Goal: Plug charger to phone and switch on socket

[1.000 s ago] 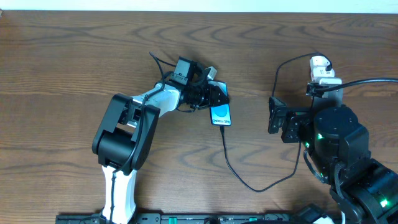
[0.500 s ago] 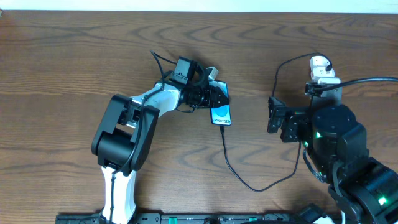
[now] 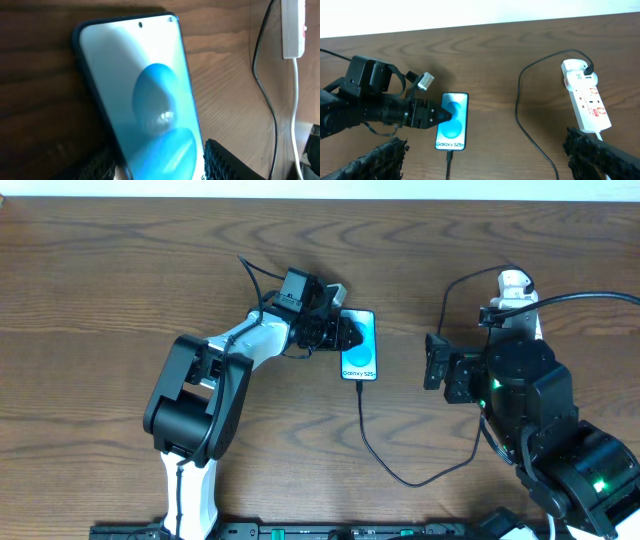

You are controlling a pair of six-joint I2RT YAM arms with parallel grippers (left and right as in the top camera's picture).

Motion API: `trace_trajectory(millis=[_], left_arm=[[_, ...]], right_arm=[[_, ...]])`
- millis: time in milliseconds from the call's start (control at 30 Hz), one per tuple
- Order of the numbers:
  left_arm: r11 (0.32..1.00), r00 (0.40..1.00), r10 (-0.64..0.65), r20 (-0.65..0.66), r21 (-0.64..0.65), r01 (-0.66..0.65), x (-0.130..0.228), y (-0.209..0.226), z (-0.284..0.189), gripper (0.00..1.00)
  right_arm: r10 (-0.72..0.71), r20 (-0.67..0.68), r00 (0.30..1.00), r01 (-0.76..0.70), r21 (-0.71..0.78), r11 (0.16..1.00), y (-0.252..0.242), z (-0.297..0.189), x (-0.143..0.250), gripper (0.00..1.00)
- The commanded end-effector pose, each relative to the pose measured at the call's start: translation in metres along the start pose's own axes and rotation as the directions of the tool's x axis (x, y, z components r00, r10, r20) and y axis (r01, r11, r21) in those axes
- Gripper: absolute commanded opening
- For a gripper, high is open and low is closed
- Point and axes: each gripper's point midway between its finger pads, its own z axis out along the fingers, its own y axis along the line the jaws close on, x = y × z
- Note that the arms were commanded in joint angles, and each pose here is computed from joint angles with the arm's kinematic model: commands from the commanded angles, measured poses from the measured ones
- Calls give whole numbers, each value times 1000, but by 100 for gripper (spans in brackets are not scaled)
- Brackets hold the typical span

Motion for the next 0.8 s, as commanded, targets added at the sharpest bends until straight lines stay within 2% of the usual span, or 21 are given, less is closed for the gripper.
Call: trace_trajectory(millis=[0,167,300,433,500,767], left_arm=[[979,997,-63,-43,-197,54,28,58,14,57],[979,998,-61,-34,-196,53,24,57,11,57],[978,999,-50,22,-204,53,6,55,-8,57],[955,990,-36,137,-287,75,-22,57,-58,59],[940,983,-22,182,-332,83,-31,57,-84,63],[933,951,152,269,-357,-48,-46,7,-164,64]], right_arm=[[14,10,1000,-14,15,1000,-3,-1,-3,99],[13,7,1000,-13,17,1000,-4,-1,-2,99],[10,2,1000,-10,19,1000,-4,-1,-1,99],[8,-4,1000,-8,22,1000,-5,-1,0,99],[7,-9,1000,-6,23,1000,-5,0,1,99],[-8,-62,998,9,8,1000,3,12,10,99]])
